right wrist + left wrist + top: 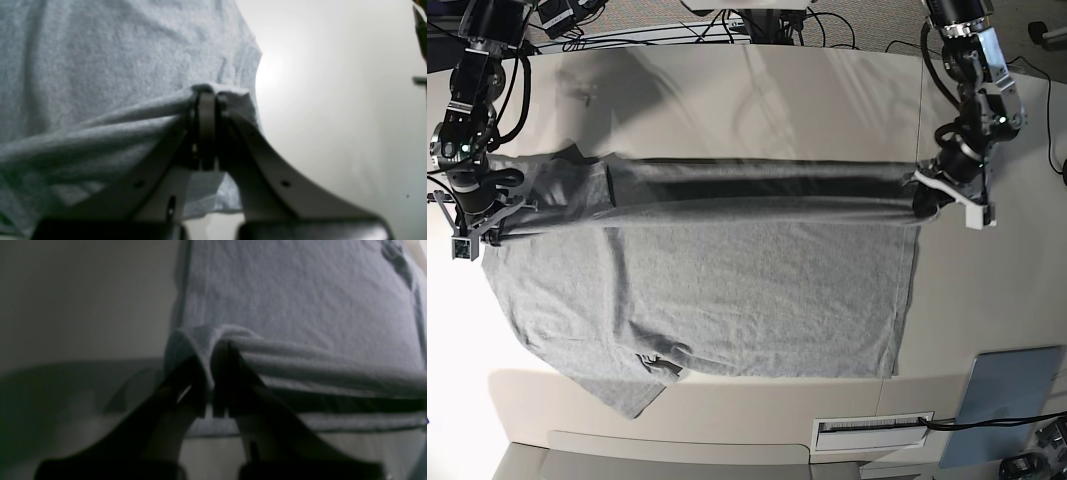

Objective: Fold the T-shirt properly
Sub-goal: 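Lift the shoulder edge with both grippers and fold it over toward the hem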

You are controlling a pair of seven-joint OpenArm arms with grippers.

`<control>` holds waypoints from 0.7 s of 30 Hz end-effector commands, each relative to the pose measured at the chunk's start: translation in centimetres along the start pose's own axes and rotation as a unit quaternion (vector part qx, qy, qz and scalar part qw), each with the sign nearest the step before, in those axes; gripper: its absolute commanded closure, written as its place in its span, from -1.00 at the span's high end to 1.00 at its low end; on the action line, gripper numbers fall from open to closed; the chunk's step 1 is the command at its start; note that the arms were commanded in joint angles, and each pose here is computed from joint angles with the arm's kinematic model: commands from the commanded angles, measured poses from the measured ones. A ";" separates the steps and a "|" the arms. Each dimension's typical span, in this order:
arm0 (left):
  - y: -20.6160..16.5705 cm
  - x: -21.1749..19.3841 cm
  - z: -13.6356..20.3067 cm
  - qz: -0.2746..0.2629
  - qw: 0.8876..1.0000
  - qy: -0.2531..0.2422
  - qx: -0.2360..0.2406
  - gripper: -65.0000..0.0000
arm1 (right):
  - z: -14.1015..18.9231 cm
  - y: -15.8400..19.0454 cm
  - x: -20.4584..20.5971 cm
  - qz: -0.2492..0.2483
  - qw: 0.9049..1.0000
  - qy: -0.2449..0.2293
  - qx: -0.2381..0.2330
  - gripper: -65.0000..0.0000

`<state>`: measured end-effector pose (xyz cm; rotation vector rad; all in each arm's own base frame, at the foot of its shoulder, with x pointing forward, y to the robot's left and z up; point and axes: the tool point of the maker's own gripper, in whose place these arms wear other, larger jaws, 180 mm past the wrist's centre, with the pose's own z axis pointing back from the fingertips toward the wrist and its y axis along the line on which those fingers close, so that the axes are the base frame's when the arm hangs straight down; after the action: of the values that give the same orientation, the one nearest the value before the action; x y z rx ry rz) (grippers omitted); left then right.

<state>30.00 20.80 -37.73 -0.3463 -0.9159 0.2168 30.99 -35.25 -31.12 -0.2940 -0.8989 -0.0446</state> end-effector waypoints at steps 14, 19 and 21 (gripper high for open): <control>-2.5 4.5 -2.2 -0.059 0.997 -0.039 0.006 -1.00 | 0.1 -1.7 3.1 0.013 0.998 -0.055 -0.028 -1.00; -2.6 5.4 -2.3 -0.060 0.997 -0.054 0.005 -1.00 | 0.0 -1.7 3.5 0.011 0.998 -0.060 -0.028 -1.00; -2.7 5.6 -2.3 -0.060 0.997 -0.056 0.004 -1.00 | 0.0 -1.7 3.4 0.011 0.998 -0.058 -0.028 -1.00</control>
<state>34.24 19.20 -35.64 -0.2774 -0.9789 0.1371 32.12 -35.80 -29.99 -0.3270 -0.9559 -0.0393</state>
